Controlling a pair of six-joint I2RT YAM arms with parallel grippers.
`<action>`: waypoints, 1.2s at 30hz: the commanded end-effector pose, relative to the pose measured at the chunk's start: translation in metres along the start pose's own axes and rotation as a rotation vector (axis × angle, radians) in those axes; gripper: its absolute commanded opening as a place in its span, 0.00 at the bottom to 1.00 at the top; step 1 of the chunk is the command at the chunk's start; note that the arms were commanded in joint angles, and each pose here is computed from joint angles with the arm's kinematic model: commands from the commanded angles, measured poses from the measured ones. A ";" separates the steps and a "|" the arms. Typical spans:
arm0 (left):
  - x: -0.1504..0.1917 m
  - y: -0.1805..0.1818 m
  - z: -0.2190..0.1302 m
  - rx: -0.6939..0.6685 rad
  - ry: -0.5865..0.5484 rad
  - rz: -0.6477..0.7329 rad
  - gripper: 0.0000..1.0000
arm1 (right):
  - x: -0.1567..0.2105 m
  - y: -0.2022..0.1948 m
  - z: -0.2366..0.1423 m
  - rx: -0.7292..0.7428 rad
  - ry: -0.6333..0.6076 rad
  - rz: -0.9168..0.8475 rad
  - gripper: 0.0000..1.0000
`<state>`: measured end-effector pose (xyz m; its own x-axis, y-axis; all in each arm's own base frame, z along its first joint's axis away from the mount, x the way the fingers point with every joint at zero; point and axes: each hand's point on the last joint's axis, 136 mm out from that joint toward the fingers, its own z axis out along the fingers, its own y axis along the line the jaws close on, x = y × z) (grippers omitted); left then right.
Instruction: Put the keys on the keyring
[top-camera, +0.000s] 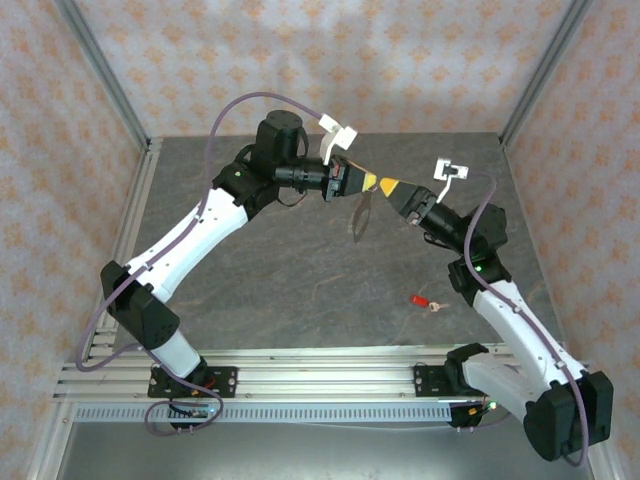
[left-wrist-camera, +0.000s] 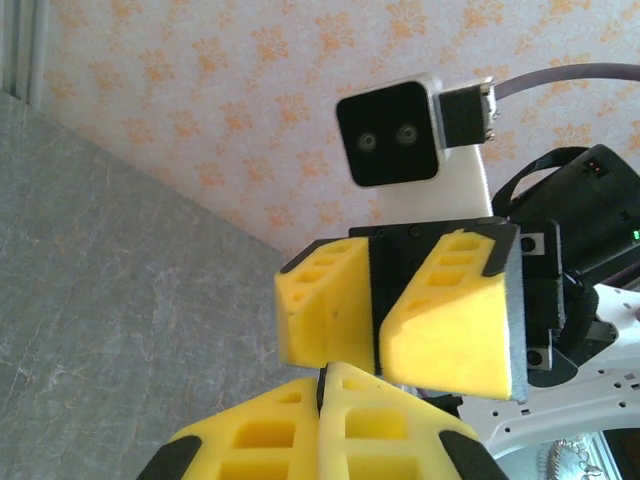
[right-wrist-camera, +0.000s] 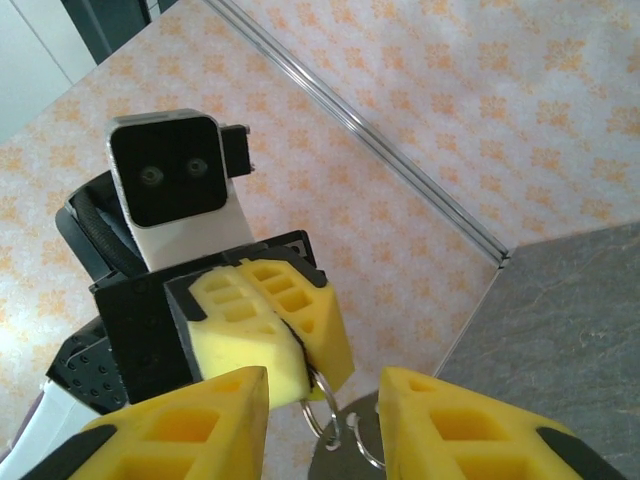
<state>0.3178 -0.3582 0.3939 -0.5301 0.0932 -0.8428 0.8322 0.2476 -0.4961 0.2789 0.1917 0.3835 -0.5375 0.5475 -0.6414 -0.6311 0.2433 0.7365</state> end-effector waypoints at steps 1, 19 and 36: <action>-0.018 -0.011 -0.003 0.042 -0.042 0.038 0.00 | -0.001 0.010 0.003 -0.054 -0.015 -0.022 0.34; -0.019 -0.010 0.001 0.051 -0.045 0.024 0.00 | 0.005 0.009 0.013 -0.074 -0.007 -0.017 0.07; -0.051 0.023 -0.026 -0.200 -0.320 -0.115 0.47 | -0.001 -0.003 0.009 -0.021 -0.101 0.013 0.00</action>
<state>0.3445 -0.3549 0.3912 -0.5793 -0.0268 -0.8147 0.7600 0.3435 -0.5517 0.2884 0.2036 0.3752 -0.5305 0.5880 -0.6106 -0.6178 0.2250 0.7534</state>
